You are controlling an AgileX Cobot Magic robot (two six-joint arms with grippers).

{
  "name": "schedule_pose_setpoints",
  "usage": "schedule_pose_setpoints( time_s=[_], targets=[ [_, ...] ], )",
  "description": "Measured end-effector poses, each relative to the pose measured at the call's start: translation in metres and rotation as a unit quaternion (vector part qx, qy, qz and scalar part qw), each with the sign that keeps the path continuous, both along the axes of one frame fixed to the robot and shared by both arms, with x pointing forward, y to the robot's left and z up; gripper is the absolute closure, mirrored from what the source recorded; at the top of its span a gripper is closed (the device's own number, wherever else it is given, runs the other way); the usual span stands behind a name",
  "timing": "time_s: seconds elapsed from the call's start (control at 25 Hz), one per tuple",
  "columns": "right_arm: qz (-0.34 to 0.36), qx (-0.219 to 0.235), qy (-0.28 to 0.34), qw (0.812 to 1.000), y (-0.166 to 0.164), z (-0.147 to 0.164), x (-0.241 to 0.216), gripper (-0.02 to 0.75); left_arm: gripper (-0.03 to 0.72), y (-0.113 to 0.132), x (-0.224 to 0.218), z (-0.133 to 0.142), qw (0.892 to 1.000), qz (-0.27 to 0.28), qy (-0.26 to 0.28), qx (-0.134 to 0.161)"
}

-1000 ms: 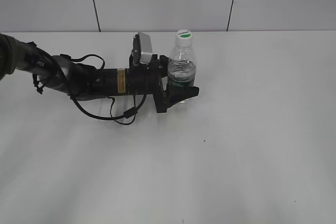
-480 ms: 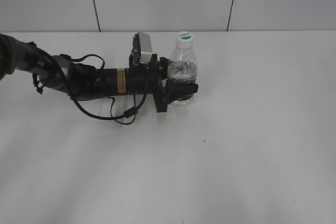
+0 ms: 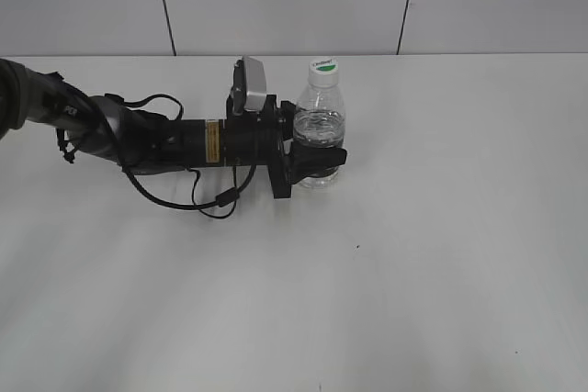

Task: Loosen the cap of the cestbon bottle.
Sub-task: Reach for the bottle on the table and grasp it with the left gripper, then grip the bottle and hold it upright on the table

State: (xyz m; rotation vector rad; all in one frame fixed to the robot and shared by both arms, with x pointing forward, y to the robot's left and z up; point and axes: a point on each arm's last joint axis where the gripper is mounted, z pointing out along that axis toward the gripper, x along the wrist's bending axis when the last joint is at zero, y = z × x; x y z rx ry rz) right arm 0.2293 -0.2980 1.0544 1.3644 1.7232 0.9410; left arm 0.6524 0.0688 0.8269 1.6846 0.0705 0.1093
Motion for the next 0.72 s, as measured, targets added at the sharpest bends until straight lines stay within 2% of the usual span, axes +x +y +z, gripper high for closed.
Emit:
schedule_pose_setpoints(
  time_s=[0.36,0.72],
  targets=[
    [0.000,0.000,0.000,1.000,0.0000,0.0000,0.0000,0.295,0.281,-0.0004,-0.0038,0.0041,0.999,-0.027,-0.006,0.017],
    [0.000,0.000,0.000,1.000,0.0000,0.0000,0.0000,0.295,0.282,-0.0005,-0.0074,0.0058,0.998,-0.043,0.040,0.026]
  ],
)
